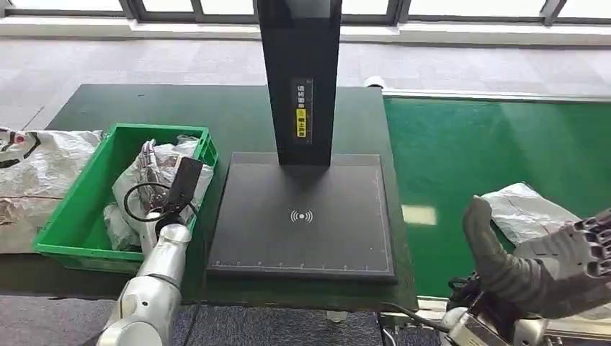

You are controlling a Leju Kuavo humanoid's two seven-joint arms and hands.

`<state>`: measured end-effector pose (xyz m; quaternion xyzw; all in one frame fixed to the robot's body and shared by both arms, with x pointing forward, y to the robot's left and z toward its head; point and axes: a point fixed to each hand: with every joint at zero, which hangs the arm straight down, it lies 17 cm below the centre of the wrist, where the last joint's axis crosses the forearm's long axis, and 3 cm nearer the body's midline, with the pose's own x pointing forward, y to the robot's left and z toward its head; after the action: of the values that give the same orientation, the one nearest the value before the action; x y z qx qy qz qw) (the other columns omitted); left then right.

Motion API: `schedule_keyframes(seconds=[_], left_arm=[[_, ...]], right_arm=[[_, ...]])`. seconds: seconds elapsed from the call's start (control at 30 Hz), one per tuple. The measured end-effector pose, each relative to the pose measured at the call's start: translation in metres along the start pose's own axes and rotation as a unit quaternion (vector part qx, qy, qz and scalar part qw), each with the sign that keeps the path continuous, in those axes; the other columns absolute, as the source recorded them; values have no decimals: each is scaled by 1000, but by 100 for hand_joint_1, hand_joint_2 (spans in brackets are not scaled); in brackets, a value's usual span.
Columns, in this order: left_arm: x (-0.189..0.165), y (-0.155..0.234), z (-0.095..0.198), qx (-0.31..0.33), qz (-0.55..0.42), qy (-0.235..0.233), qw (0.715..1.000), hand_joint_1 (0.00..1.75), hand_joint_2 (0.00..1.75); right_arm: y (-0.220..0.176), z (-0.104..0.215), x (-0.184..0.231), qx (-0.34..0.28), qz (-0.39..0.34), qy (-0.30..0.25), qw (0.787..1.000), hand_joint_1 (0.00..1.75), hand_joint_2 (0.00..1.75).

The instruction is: Moved the parcel from conveyor to table for the left to box.

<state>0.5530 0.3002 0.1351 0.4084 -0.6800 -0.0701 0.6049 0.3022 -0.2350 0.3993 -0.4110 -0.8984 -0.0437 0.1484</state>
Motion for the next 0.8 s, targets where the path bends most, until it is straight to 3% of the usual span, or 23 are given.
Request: schedule_keyframes(seconds=[0.23,0.47,0.6,0.63,0.8], left_arm=[[-7,9,10,20,31,3,999,0,0],[-3,41,42,72,97,-14,993,0,0],[14,64,66,108,136,-60,983,0,0],[26,76,73,132,149,-83,977,0,175],[91,124,90,197,175,-181,948,0,175]], right_arm=[[-1,1,-1,1,1,2,1000,0,175],[-6,12,-10,12,17,14,1000,0,175],[-11,17,-20,22,43,22,999,0,175],[-13,18,-25,25,55,25,998,0,175],[-26,42,-81,51,133,60,988,0,175]])
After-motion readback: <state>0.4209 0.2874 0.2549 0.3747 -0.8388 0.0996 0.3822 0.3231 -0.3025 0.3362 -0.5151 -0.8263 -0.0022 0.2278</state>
